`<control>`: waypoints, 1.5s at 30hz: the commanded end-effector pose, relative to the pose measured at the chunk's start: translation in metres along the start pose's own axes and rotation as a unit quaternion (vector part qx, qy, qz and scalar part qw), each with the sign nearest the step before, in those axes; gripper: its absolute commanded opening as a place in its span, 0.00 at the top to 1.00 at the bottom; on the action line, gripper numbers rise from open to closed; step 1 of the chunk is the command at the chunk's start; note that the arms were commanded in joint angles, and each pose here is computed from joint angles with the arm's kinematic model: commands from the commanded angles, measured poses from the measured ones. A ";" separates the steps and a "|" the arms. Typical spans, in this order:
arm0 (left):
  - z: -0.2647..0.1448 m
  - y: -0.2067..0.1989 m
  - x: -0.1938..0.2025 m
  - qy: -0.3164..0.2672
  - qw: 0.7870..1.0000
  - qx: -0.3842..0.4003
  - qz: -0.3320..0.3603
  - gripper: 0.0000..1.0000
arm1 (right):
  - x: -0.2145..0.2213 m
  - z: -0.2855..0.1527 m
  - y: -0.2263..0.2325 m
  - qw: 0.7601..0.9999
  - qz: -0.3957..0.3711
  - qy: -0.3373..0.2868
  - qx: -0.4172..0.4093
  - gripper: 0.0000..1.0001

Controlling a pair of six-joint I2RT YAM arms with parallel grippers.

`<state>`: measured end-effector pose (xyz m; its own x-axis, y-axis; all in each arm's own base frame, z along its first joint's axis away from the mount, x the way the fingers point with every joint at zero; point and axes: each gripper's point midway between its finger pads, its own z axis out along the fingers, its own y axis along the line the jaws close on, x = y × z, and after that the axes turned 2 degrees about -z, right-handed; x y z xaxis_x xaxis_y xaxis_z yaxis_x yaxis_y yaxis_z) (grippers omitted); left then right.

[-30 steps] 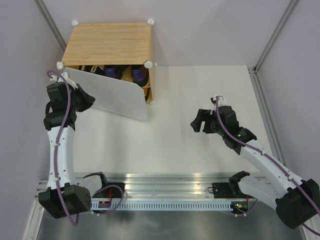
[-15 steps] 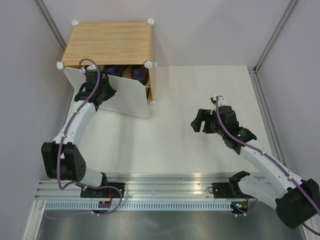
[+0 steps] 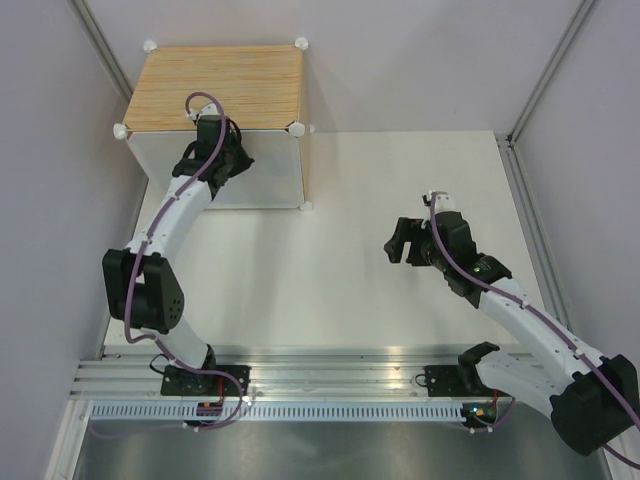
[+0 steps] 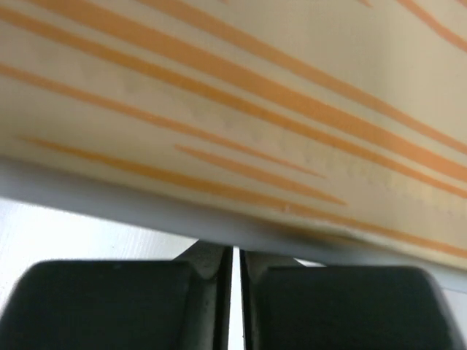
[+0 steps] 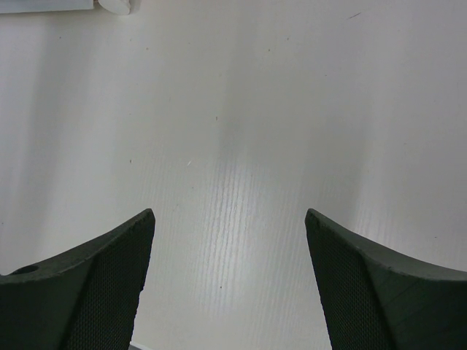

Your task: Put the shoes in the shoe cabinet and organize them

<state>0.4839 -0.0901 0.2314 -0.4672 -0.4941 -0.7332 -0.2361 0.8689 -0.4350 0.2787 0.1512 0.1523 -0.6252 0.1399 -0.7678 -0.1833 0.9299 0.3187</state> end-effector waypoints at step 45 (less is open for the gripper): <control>-0.214 0.049 0.060 -0.145 0.969 0.154 0.126 0.01 | -0.095 -0.042 -0.055 0.966 0.013 -0.148 0.212 0.02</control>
<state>0.2601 -0.0720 0.2715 -0.2381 -0.3007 -0.9235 0.1333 0.9318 -0.3377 0.3189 0.0887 0.2237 -0.4144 0.1829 -0.8915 0.1186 0.9821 0.1463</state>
